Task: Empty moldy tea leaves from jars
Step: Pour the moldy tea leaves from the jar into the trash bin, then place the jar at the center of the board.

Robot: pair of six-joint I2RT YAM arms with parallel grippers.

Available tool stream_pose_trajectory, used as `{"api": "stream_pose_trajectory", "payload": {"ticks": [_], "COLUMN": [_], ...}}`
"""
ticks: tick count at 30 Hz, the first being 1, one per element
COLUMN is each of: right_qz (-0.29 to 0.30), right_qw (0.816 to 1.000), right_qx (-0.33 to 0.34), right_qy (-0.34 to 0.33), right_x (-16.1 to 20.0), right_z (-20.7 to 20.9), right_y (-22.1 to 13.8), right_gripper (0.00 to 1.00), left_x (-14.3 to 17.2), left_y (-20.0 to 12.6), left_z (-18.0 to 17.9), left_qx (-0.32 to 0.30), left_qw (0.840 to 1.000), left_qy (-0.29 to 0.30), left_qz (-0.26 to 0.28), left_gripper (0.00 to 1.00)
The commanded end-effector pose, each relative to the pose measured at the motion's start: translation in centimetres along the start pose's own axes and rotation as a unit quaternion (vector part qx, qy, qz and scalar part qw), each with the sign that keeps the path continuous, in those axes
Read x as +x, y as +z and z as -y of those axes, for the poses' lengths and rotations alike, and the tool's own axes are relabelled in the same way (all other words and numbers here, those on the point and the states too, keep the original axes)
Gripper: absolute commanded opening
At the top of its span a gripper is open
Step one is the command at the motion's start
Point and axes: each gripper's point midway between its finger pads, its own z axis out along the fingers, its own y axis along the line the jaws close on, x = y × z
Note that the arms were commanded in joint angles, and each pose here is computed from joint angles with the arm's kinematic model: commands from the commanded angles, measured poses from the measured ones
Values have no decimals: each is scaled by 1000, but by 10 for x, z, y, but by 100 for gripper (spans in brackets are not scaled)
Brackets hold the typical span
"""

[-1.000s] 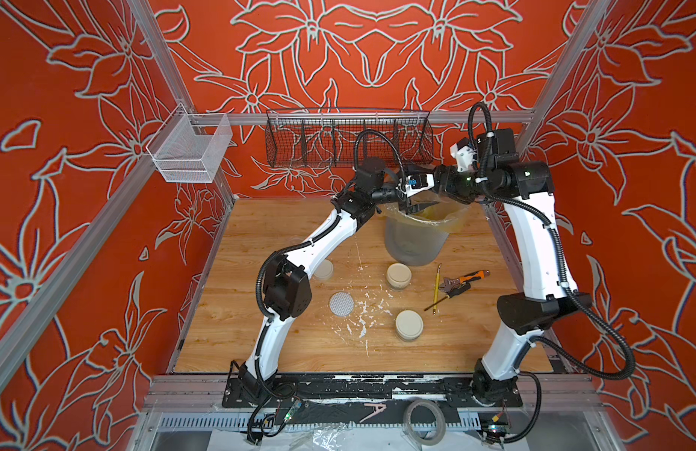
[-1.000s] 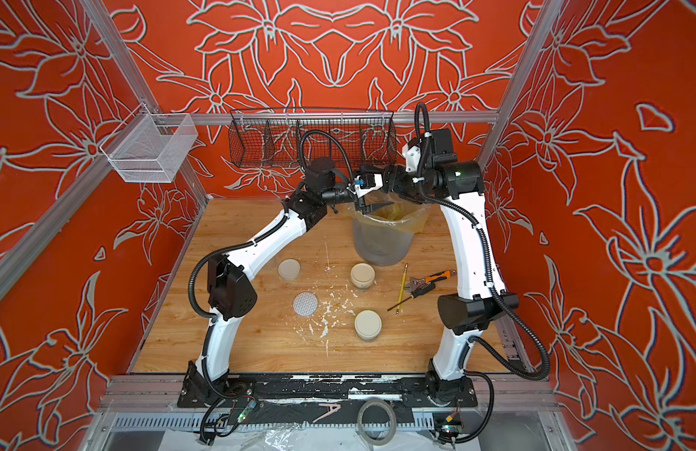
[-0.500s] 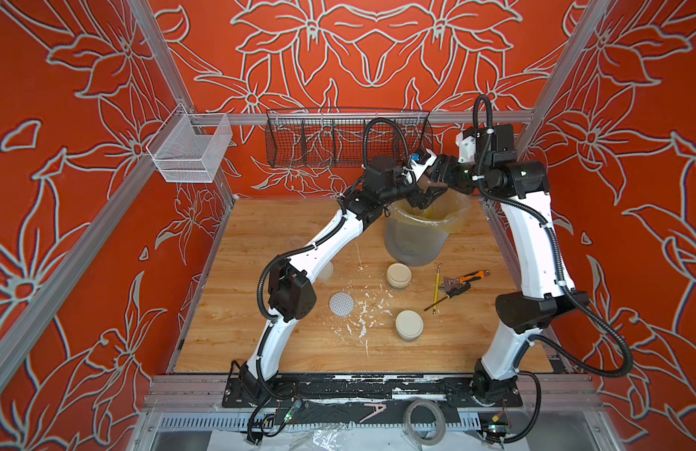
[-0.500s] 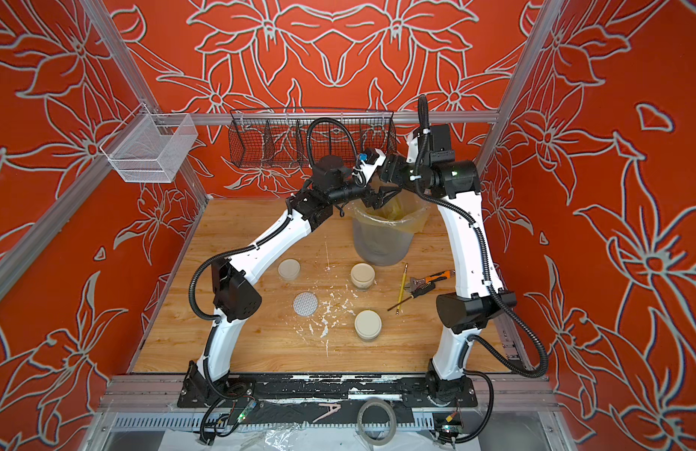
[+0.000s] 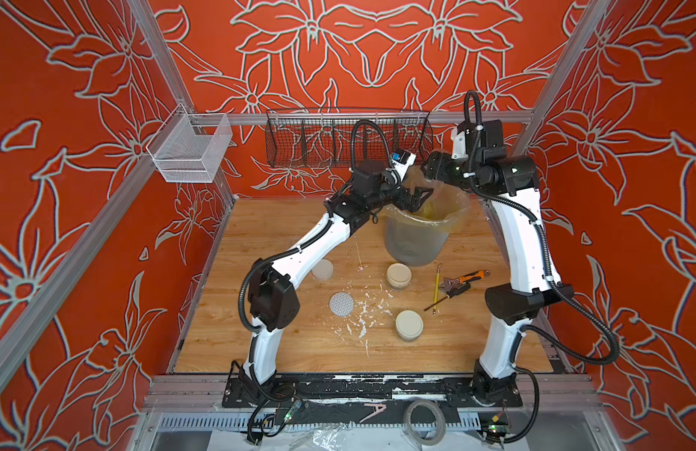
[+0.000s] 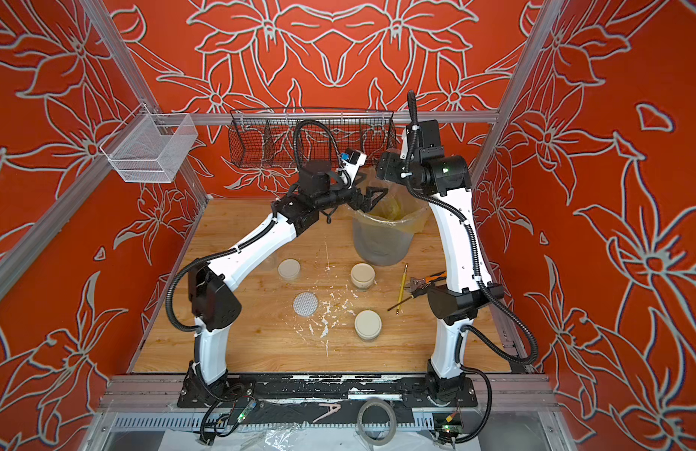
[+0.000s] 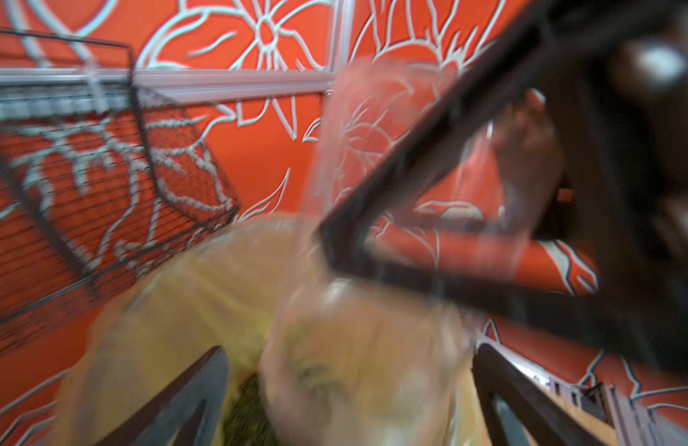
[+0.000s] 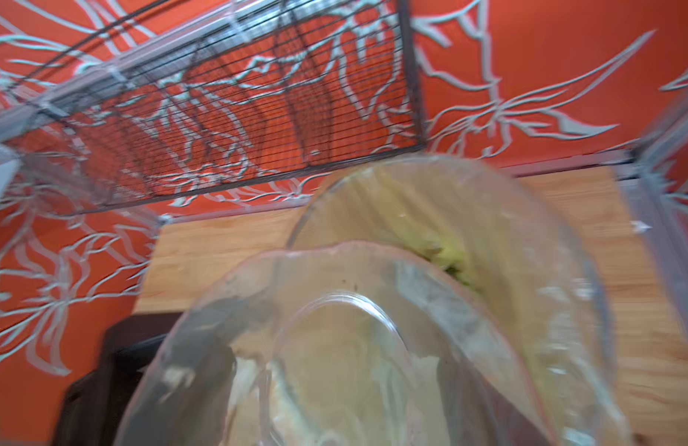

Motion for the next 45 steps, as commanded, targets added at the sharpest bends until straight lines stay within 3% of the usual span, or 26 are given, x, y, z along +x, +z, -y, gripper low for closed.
{"api": "stream_pose_trajectory", "payload": {"ticks": [1, 3, 6, 7, 9, 10, 11, 13, 14, 17, 23, 29, 37, 39, 45], "right_qz": [25, 28, 42, 34, -7, -17, -1, 47, 39, -16, 26, 13, -30, -37, -49], "right_qw": [997, 989, 950, 959, 990, 996, 995, 970, 971, 997, 995, 963, 909, 894, 871], "right_qx": [59, 114, 227, 206, 84, 51, 78, 184, 179, 64, -78, -223, -360, -389, -428], "right_qy": [-32, -94, -212, -194, -110, -71, -69, -149, -152, -49, 54, 147, 208, 220, 236], "right_x": [-9, -3, 0, 5, 20, 23, 19, 7, 10, 23, -4, -10, 9, 11, 16], "right_z": [18, 18, 16, 11, -7, -10, -4, 4, 1, -14, -48, -74, -105, -111, -118], "right_y": [-9, -2, 5, 8, 22, 26, 27, 18, 19, 25, -12, -47, -79, -86, -100], "right_gripper": [14, 14, 11, 11, 11, 11, 9, 7, 7, 8, 9, 10, 10, 10, 10], "left_x": [-33, -31, -30, -31, -31, -30, -29, -27, -26, -22, -34, -56, -89, -94, -91], "left_y": [-38, -56, -84, -93, -105, -109, -112, -117, -119, -119, -119, -116, -109, -107, -99], "left_z": [0, 2, 8, 11, 16, 18, 18, 21, 22, 26, 40, 48, 57, 56, 53], "left_qx": [-25, -39, -48, -49, -50, -50, -52, -50, -50, -37, 13, 74, 129, 127, 134], "left_qw": [997, 996, 994, 992, 990, 990, 989, 988, 987, 986, 976, 957, 926, 925, 927], "left_qy": [51, 57, 65, 70, 83, 88, 95, 109, 114, 133, 174, 220, 276, 278, 271], "left_qz": [55, 57, 79, 88, 98, 99, 100, 100, 98, 96, 128, 176, 221, 225, 222], "left_gripper": [97, 97, 97, 98, 97, 97, 97, 97, 97, 97, 97, 97, 97, 97, 97]}}
